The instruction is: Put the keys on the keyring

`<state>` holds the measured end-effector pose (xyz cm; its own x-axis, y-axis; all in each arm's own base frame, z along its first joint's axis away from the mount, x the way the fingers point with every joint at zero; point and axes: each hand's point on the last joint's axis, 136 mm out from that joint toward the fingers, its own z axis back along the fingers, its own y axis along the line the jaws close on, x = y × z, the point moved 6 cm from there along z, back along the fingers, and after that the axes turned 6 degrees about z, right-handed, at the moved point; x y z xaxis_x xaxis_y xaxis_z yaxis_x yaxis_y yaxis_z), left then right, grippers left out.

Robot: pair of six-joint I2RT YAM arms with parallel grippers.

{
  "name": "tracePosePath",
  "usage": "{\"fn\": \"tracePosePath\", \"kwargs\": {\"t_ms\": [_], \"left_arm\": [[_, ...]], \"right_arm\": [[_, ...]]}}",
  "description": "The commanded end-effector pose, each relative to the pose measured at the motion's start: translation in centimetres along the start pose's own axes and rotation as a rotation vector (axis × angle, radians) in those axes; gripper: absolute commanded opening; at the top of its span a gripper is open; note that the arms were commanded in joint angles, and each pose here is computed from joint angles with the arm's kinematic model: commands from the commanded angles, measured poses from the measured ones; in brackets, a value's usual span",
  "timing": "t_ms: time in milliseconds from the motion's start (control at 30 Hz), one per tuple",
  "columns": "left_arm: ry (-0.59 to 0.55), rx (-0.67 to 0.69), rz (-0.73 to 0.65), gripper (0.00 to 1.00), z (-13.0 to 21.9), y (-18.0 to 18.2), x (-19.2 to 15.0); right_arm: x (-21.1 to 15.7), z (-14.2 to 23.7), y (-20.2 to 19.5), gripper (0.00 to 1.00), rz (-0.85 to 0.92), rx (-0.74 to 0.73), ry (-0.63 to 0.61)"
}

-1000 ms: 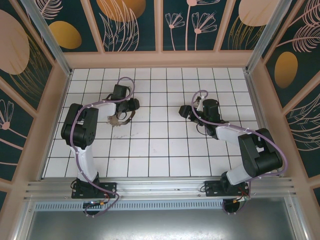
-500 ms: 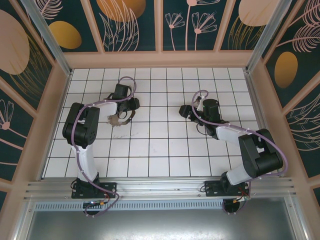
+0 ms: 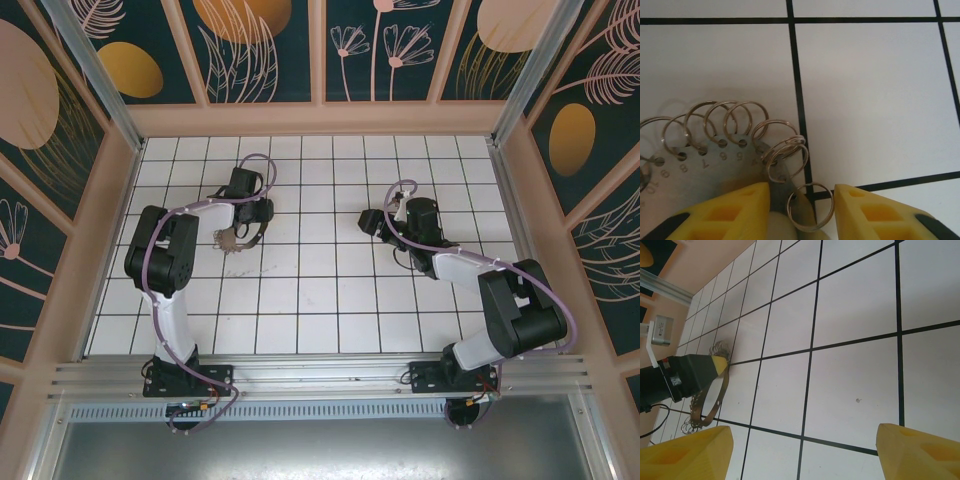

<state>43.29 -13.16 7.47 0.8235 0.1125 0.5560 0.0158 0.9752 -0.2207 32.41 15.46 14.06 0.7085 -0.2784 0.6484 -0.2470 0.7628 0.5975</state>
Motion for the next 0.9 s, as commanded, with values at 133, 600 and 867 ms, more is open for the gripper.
{"fn": "tracePosePath", "kwargs": {"t_ms": [133, 600, 867], "left_arm": [[-0.061, 0.046, -0.145, 0.41, 3.5, -2.0, 2.0], [0.013, 0.139, -0.231, 0.37, 1.9, -2.2, 1.3], [0.051, 0.161, -0.264, 0.33, 1.1, -1.8, 0.5]], "right_arm": [[0.0, 0.4, 0.8, 0.76, -0.001, 0.014, -0.016], [0.1, 0.7, 1.1, 0.76, 0.005, 0.011, -0.017], [0.0, 0.6, 1.1, 0.76, 0.004, 0.009, -0.016]]}}
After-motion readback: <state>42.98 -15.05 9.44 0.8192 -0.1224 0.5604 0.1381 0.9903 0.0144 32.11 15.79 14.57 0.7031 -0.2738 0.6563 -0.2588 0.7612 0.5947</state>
